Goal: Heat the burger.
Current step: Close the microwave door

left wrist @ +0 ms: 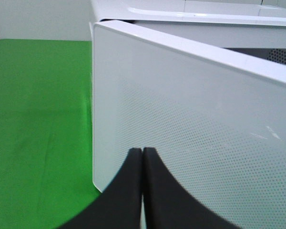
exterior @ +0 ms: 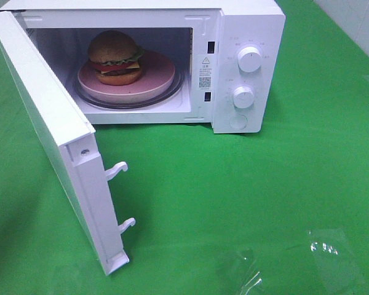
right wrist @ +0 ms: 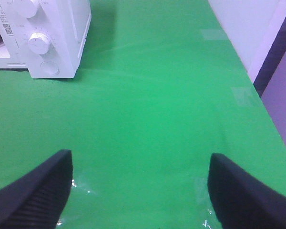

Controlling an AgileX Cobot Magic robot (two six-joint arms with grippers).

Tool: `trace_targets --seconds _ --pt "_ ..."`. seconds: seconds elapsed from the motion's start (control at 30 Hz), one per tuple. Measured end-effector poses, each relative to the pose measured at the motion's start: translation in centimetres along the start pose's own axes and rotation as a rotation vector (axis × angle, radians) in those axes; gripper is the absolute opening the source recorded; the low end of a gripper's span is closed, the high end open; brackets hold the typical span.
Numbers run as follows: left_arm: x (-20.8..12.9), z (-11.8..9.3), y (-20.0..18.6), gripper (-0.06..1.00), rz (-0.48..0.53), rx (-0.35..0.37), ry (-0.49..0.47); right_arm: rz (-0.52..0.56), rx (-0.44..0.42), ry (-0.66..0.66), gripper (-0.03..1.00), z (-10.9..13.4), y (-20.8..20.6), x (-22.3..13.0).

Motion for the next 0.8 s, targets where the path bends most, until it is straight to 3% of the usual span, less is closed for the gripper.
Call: trace_targets --seconds 0.23,0.37,0.8 --pt "-1.1 -0.5 1.7 0.0 0.042 -0.056 -0.048 0.0 0.0 0.0 0.74 0.0 0.0 0.0" --pt "-1.1 -2.1 3.5 0.0 0.054 -0.143 -0.026 0.0 0.0 0.0 0.74 0.0 0.0 0.0" --pt "-1.4 -3.3 6.4 0.0 0.083 -0.178 -0.035 0.0 0.0 0.0 0.74 0.0 0.0 0.0"
Point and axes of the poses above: a point on each arm's last joint axis where the gripper is mounted, y pointing out along that axis toward the gripper, z along the wrist's bending axis when the last joint is at zero, x = y × z, the point moved 2 cm from there along y, pointing out along that axis toward the gripper, and after that the axes turned 12 degrees about y, right-handed, at the moved point
